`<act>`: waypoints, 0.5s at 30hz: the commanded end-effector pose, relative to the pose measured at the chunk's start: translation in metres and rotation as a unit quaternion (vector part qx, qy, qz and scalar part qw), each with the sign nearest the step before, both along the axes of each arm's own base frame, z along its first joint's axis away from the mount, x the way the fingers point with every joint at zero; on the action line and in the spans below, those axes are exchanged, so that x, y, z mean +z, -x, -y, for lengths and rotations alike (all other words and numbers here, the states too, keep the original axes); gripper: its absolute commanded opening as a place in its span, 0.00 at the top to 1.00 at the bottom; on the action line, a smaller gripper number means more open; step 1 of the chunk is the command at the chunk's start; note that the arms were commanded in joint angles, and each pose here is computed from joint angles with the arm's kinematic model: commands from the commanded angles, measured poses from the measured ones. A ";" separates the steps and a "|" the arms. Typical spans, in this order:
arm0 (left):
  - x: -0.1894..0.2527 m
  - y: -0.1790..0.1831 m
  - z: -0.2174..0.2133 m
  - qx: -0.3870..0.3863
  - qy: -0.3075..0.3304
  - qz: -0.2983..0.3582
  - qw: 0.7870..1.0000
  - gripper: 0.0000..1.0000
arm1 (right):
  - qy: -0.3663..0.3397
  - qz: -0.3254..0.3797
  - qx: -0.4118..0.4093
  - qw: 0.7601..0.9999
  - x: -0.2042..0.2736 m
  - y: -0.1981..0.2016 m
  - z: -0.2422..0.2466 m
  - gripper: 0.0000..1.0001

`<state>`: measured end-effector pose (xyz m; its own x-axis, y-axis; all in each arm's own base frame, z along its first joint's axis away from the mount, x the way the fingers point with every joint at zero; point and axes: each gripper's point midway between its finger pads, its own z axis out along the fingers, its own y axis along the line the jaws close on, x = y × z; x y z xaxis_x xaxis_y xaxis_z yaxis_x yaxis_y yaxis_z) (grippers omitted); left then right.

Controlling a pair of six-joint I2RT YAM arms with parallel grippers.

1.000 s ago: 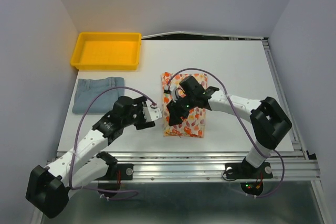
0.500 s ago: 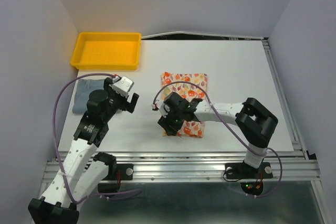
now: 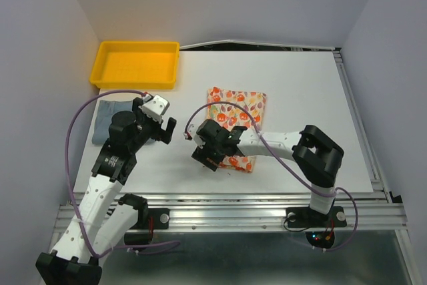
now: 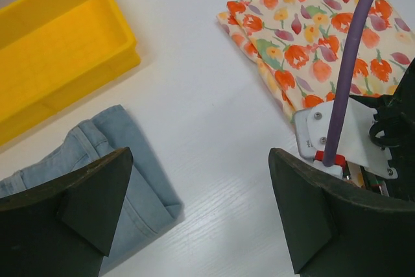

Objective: Fold and stack the skirts
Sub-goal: Fold the skirt

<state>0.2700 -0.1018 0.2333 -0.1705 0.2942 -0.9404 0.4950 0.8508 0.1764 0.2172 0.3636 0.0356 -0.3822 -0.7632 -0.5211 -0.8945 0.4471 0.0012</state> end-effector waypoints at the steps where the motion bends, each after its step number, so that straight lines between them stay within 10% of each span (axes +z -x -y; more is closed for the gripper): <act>1: 0.027 -0.001 0.003 -0.014 0.005 0.038 0.999 0.02 | 0.033 0.053 0.005 0.998 0.008 -0.001 -0.007 0.27; 10: 0.052 0.005 0.001 -0.030 -0.023 0.077 0.996 0.02 | 0.117 0.059 0.005 0.991 -0.060 0.004 0.009 0.42; 15: 0.051 0.039 0.018 -0.153 -0.090 0.102 0.979 0.06 | 0.104 0.053 0.000 0.993 -0.060 0.004 0.003 0.76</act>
<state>0.2569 -0.1076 0.2611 -0.0465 0.3948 -0.9176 0.5749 0.7618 0.2987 0.2206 0.3964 0.0235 -0.2982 -0.7871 -0.5399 -0.8875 0.4368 -0.1467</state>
